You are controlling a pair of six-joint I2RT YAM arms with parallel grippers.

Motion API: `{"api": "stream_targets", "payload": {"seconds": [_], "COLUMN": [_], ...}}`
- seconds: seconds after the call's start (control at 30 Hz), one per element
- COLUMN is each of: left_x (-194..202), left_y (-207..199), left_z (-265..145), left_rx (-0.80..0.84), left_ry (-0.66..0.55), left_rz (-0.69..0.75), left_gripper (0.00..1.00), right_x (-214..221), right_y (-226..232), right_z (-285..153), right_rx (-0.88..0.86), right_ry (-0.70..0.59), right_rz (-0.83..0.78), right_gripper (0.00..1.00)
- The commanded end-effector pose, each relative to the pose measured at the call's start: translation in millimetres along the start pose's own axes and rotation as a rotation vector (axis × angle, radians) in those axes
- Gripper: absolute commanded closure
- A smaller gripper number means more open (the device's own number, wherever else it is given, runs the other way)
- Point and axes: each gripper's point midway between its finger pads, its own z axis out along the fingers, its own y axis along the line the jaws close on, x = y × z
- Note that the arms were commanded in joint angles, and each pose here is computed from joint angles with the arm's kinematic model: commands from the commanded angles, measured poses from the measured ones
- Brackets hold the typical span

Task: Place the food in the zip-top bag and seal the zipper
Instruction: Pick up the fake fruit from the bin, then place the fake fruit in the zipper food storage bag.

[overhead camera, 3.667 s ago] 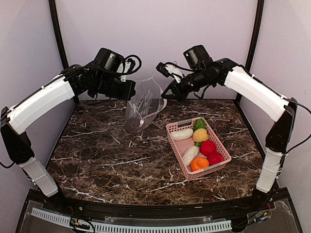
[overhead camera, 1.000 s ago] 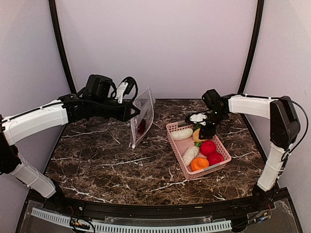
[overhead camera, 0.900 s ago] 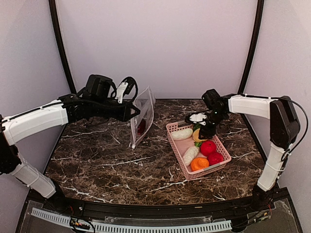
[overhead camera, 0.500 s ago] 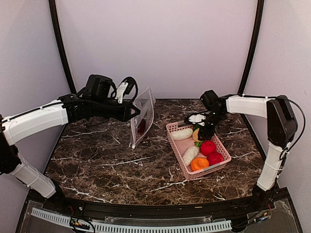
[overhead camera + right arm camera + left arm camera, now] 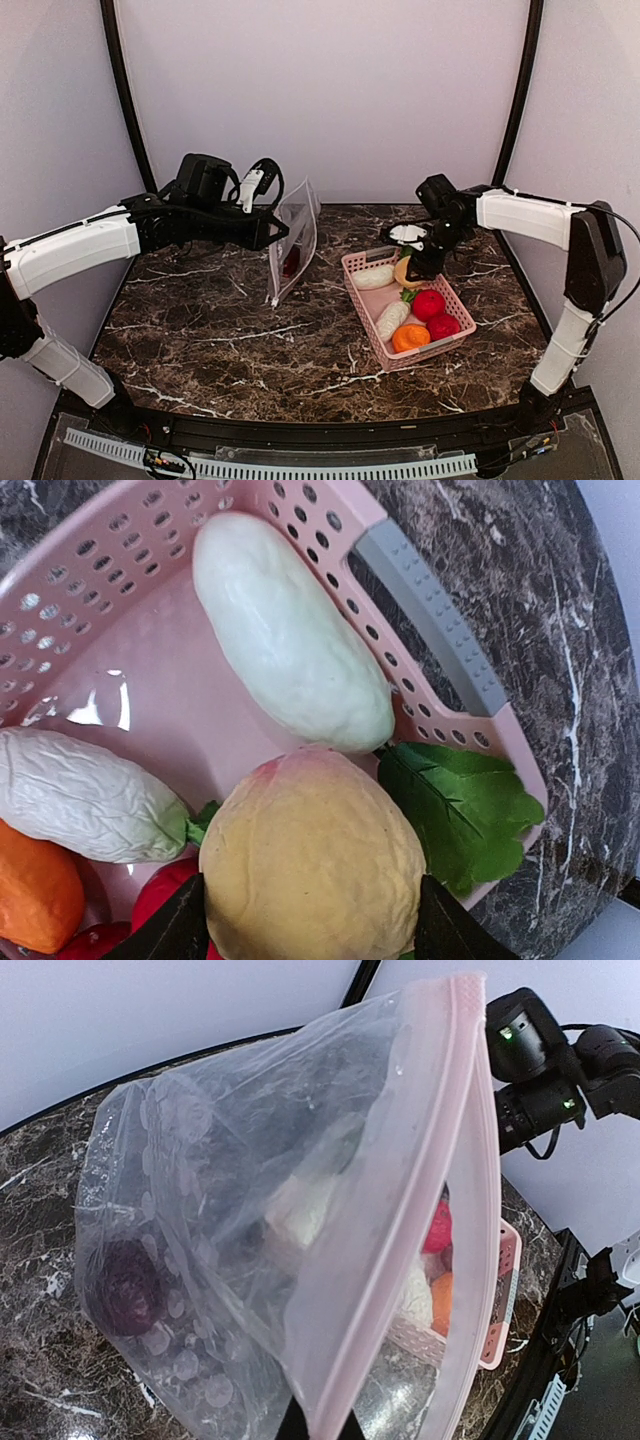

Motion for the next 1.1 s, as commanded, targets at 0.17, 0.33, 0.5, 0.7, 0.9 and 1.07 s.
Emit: {"api": "stream_targets", "payload": {"seconds": [0.17,0.33,0.5,0.7,0.9,1.07], "left_x": [10.7,14.0,22.8,25.3,19.7,10.0], "left_y": [0.3,1.3,6.3,12.4,7.4,-5.8], "left_z": [4.8,9.7,19.9,22.8,18.1,7.4], "left_rx": [0.006,0.007,-0.006,-0.036,-0.016,0.045], "left_ry": [0.034,0.047,0.081,0.088,0.07,0.029], "left_rz": [-0.015,-0.029,-0.042,-0.033,-0.028,-0.022], "left_gripper": [0.99,0.99,0.99,0.99,0.99,0.99], "right_x": [-62.0,-111.6,-163.4,-211.7,-239.2,-248.6], "right_y": [27.6,51.6,83.6,126.1,154.8,152.5], "right_z": [-78.0,-127.0,-165.7,-207.9,-200.7,-166.8], "right_rx": [-0.011,-0.131,-0.332,-0.557,-0.622,-0.538], "right_ry": [-0.248,-0.419,-0.579,-0.725,-0.727,-0.659], "right_rz": [-0.031,-0.071,-0.137,-0.239,-0.266,-0.248], "right_gripper": [0.49,0.5,0.5,0.5,0.51,0.52]}}
